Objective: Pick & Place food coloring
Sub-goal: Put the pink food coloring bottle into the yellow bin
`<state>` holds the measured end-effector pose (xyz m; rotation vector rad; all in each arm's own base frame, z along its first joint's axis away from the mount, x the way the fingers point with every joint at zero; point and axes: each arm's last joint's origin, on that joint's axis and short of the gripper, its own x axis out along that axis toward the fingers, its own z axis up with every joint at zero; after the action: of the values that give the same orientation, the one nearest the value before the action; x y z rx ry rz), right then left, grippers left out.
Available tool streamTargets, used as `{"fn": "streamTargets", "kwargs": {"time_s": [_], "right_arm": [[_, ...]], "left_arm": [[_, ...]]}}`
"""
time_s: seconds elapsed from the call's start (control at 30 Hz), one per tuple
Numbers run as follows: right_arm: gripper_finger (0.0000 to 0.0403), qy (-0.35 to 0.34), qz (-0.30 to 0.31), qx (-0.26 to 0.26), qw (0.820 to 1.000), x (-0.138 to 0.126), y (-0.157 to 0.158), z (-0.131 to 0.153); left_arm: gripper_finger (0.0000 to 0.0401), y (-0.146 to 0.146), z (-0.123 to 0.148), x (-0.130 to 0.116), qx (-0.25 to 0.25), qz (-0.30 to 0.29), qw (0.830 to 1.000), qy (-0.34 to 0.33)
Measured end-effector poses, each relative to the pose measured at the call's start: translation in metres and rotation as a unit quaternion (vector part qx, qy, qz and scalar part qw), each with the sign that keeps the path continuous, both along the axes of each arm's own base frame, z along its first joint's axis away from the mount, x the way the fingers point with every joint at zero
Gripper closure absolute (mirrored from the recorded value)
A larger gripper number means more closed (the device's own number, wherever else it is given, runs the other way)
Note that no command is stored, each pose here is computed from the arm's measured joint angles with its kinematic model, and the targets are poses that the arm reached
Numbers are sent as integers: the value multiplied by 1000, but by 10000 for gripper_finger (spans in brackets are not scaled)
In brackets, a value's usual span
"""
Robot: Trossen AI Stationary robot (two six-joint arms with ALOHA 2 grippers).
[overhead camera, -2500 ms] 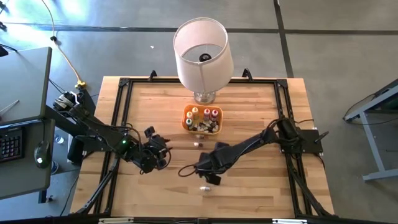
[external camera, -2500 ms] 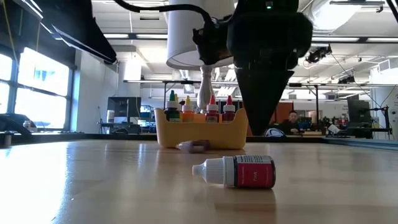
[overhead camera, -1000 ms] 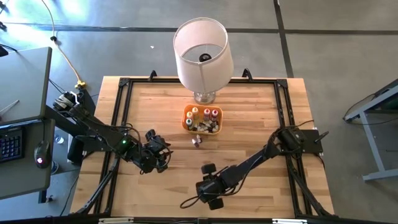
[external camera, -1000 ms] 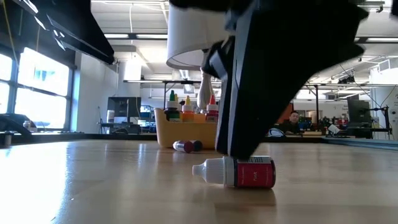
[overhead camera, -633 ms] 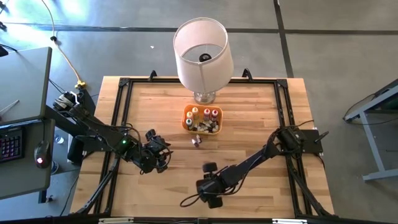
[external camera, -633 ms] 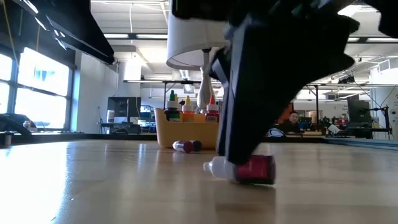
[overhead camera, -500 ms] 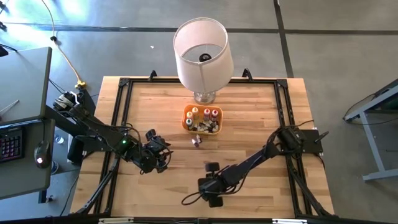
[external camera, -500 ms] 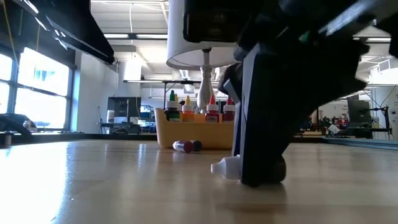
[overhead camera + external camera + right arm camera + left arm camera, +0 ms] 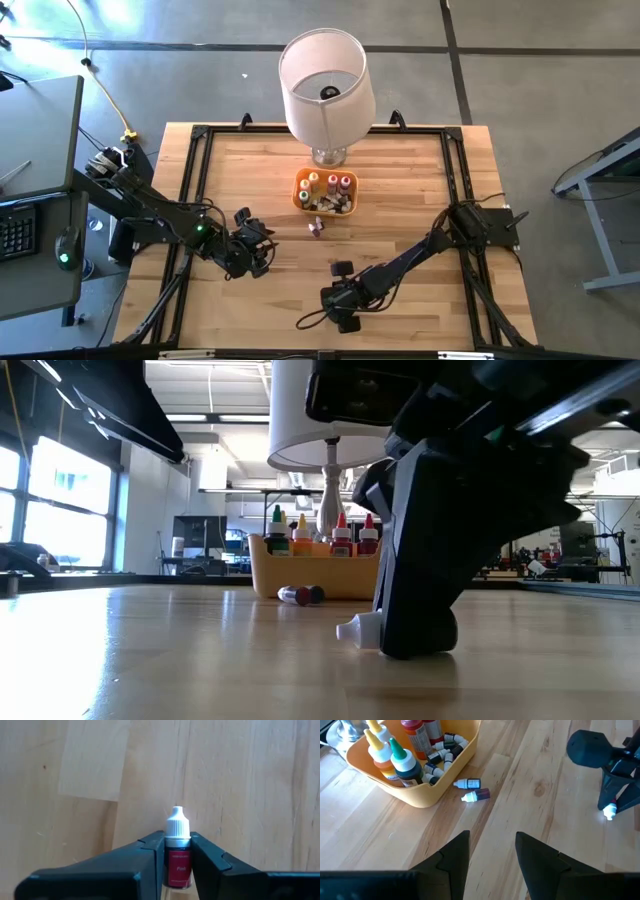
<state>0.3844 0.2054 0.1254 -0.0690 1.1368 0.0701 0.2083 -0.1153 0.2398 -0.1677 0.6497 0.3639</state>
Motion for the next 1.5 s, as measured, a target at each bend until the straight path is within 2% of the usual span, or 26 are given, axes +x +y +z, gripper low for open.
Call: {"fn": "streamTargets", "kwargs": {"time_s": [0.07,0.13,0.27,0.33,0.4,0.5,0.6,0.7,0.8,1.03,1.17,1.27,1.5], "right_arm": [[337,-2,8,1,1000,5,-5,8],[337,-15,8,-31,999,9,-15,18],[322,-66,-18,-158,985,18,-52,59],[316,-63,-48,-223,972,19,-79,71],[316,-50,-79,-263,960,21,-107,77],[324,-47,-131,-270,953,28,-153,85],[328,-30,-157,-223,962,32,-192,80],[316,-3,-161,-175,971,30,-218,70],[290,3,-158,-160,974,29,-232,66],[250,0,-152,-148,977,29,-229,65],[246,-34,-170,-99,980,34,-213,68],[246,-50,-150,-64,985,37,-195,69],[245,-79,-137,-93,983,37,-155,70]], "left_arm": [[245,0,0,0,0,0,1000,0],[245,0,0,0,1,1,1000,-1],[245,0,0,0,1,1,1000,-1],[245,0,0,0,1,1,1000,-1],[245,0,0,0,1,1,1000,-1],[245,0,0,0,1,1,1000,-1],[245,0,0,0,1,1,1000,-1],[245,0,0,0,1,1,1000,0],[245,0,0,0,1,1,1000,0],[245,0,0,0,1,1,1000,0],[245,0,0,0,-2,3,1000,-1],[245,0,0,0,-2,3,1000,-1],[245,0,0,0,-3,3,1000,-1]]}}
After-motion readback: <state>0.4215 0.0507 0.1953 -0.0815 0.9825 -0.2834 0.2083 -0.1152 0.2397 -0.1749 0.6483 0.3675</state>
